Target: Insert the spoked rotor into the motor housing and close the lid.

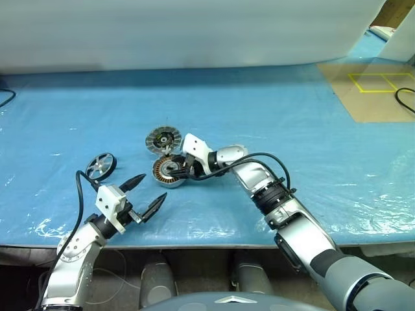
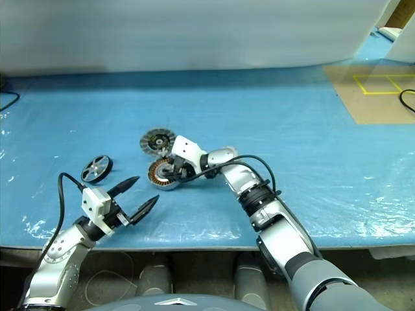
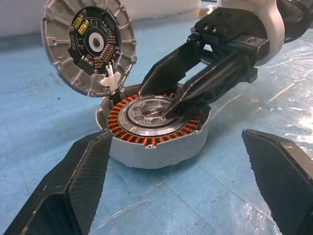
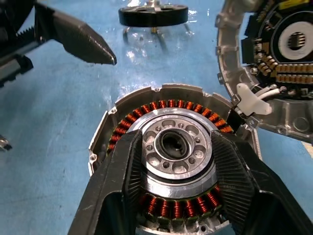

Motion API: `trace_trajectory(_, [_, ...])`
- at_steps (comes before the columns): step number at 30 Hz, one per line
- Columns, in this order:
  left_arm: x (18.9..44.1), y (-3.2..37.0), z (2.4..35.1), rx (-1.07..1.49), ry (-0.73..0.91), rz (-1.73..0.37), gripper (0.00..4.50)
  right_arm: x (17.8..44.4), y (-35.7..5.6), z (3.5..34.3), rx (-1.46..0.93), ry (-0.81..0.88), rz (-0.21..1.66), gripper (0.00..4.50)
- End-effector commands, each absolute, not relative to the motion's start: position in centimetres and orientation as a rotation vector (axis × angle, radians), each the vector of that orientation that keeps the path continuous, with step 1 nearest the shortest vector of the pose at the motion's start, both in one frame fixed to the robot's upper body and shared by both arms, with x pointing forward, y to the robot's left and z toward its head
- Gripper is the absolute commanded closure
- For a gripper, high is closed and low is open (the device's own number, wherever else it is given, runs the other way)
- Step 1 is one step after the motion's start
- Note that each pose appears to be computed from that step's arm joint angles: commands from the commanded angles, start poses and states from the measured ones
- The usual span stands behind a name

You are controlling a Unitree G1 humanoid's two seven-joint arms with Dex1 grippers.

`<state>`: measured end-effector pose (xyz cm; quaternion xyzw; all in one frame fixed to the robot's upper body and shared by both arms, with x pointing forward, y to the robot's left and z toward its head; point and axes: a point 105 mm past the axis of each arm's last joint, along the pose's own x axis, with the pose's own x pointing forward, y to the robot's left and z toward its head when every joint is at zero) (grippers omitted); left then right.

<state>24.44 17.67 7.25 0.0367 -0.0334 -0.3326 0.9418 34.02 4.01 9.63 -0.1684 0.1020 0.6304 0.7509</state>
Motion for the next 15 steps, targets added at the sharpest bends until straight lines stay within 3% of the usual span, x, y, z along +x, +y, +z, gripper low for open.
trace_trajectory(1, [24.47,17.62,7.73,0.088,-0.086,-0.688,0.0,34.01,4.82,12.08,-0.291,0.16,1.394,2.15])
trace_trajectory(4, [24.51,17.62,7.71,0.088,-0.085,-0.688,0.0,33.99,4.87,12.14,-0.276,0.165,1.393,2.15])
trace_trajectory(7, [24.52,17.61,7.68,0.087,-0.085,-0.688,0.0,33.94,4.96,12.01,-0.275,0.169,1.389,2.72])
trace_trajectory(12, [24.51,17.6,7.64,0.087,-0.083,-0.69,0.0,34.09,5.04,11.79,-0.284,0.166,1.37,4.44])
trace_trajectory(15, [24.48,17.61,7.6,0.087,-0.081,-0.69,0.0,34.36,5.17,11.89,-0.282,0.152,1.347,4.48])
